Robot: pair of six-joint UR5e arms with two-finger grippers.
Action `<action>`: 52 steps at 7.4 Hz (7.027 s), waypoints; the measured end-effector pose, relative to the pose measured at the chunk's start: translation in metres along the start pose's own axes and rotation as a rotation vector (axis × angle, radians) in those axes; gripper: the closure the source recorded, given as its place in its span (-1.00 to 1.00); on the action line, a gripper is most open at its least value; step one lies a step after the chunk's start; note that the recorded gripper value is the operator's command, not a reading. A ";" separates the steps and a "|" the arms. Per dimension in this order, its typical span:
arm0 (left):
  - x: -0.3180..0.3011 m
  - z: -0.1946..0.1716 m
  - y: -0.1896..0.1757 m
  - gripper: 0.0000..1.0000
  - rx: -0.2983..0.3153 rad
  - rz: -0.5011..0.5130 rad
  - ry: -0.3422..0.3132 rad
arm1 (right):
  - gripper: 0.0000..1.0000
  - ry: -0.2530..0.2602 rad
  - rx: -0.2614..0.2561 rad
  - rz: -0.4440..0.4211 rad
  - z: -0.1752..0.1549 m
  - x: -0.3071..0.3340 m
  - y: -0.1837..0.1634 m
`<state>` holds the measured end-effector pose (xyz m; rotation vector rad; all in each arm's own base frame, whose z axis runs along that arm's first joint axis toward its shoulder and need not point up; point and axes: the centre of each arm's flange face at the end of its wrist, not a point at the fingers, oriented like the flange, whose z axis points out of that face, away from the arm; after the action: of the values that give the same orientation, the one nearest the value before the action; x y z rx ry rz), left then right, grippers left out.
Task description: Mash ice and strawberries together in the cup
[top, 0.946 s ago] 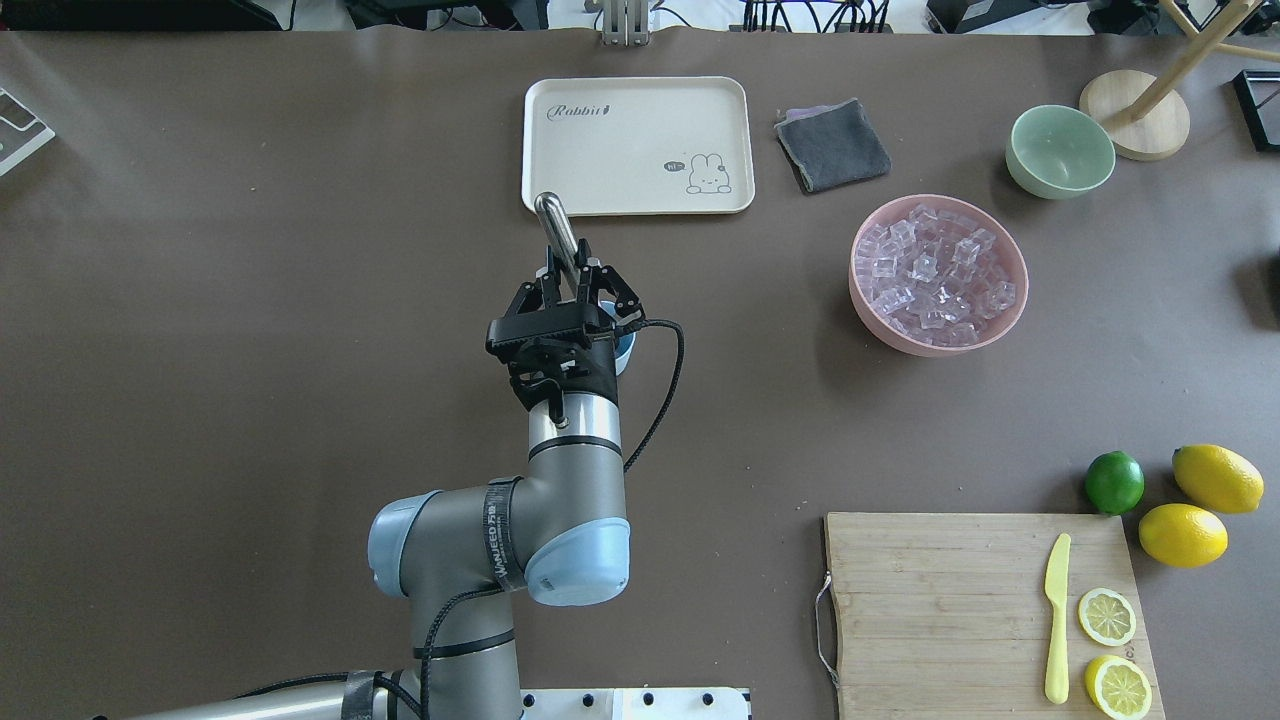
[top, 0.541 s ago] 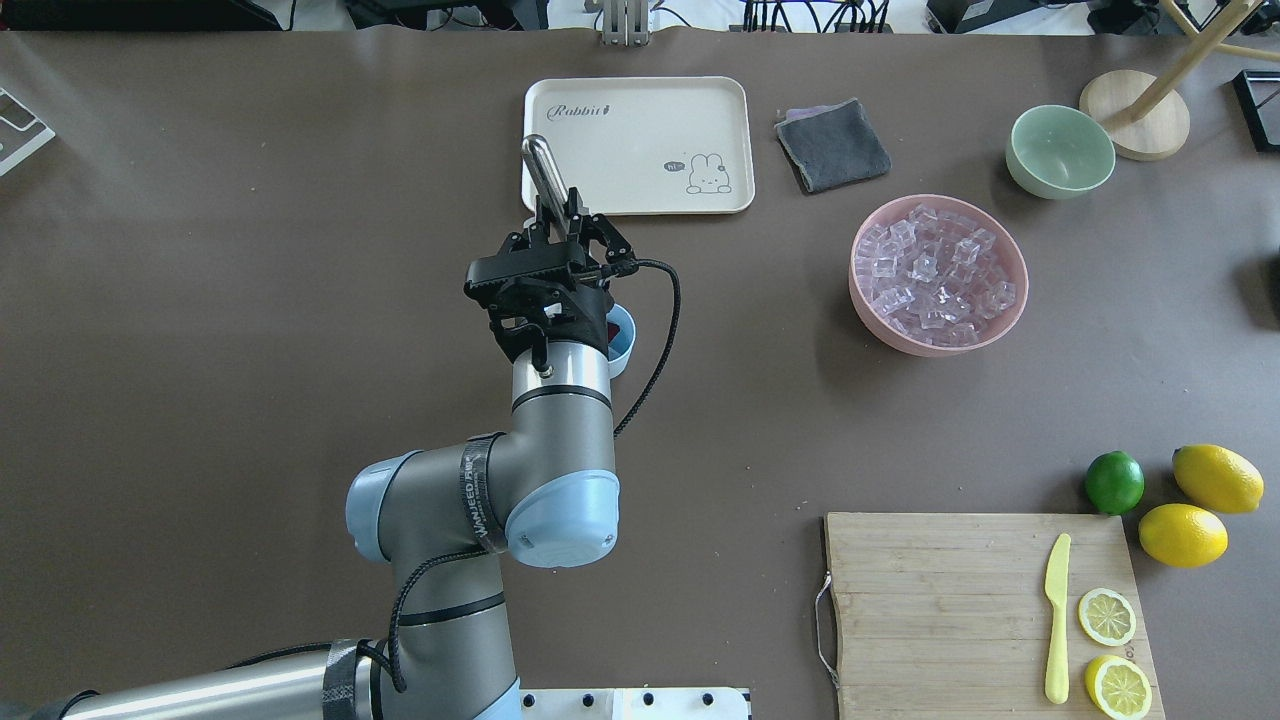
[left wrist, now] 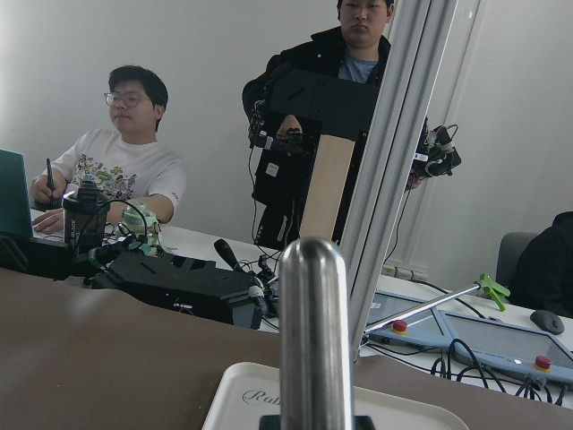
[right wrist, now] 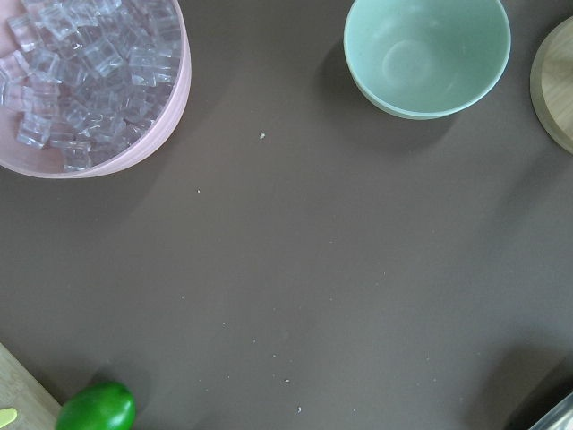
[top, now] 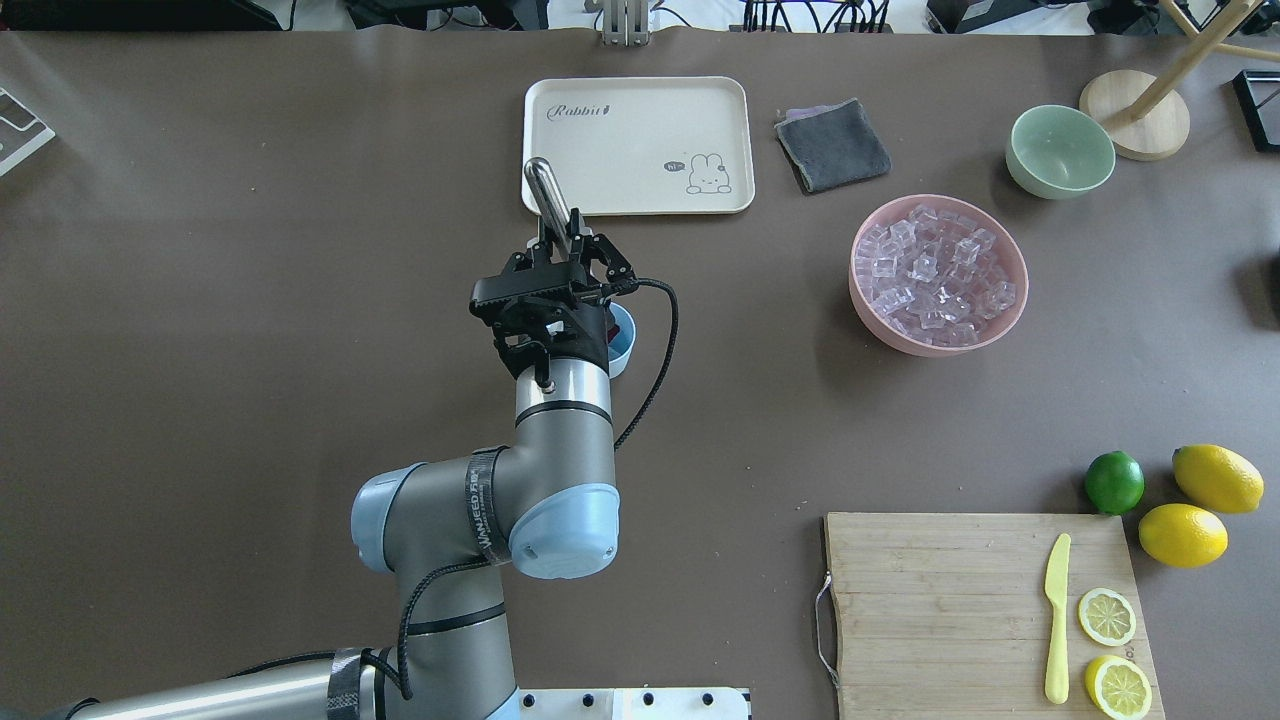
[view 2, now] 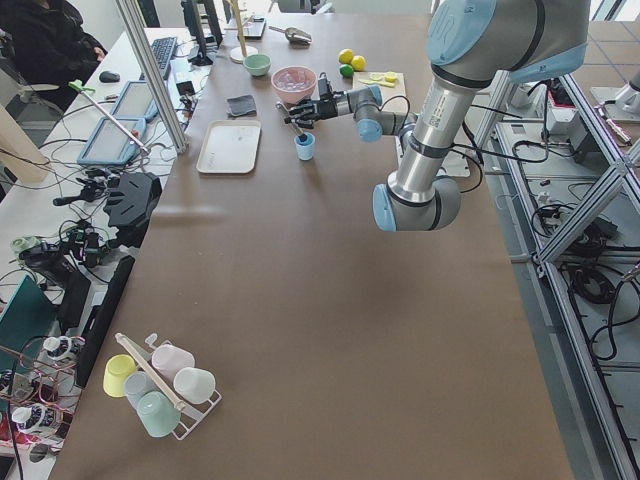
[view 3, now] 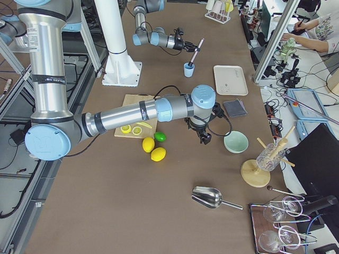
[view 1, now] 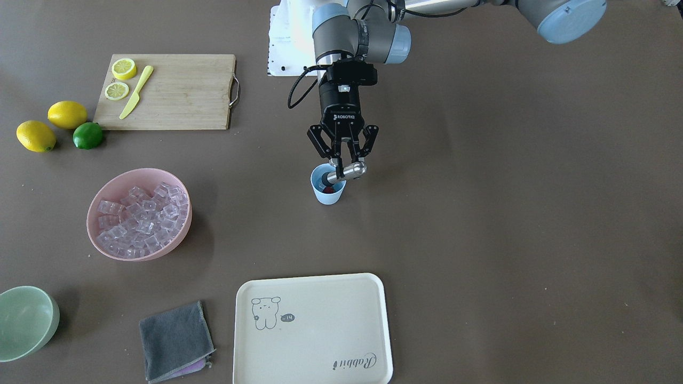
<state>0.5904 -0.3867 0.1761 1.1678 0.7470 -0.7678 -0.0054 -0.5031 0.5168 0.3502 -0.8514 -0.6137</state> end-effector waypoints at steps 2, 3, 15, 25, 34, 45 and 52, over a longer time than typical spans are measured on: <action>-0.005 0.000 0.016 1.00 -0.009 0.005 -0.006 | -0.83 -0.001 -0.003 0.004 0.002 -0.003 -0.002; -0.008 -0.001 0.021 1.00 -0.013 0.008 -0.008 | -0.83 -0.001 -0.003 0.005 0.002 -0.004 -0.003; -0.342 0.166 -0.210 1.00 -0.829 0.032 -0.036 | -0.82 0.014 -0.002 -0.006 -0.002 -0.009 -0.004; -0.510 0.230 -0.100 -0.94 -1.131 0.430 0.055 | -0.82 0.017 -0.020 0.009 0.003 -0.011 0.013; -0.725 0.187 -0.362 -0.95 -1.086 0.131 0.047 | -0.95 0.021 0.004 -0.004 -0.008 -0.018 0.005; -0.727 0.114 -0.392 -0.96 -1.075 0.134 0.070 | -0.97 0.016 -0.008 0.132 0.007 0.075 0.061; -0.685 0.108 -0.411 -0.96 -1.025 0.255 0.023 | -0.97 0.018 0.005 0.114 0.001 0.080 0.045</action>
<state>-0.1097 -0.4875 0.5638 0.3196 0.8322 -0.0887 0.0501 -0.5186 0.5882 0.3086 -0.8501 -0.5019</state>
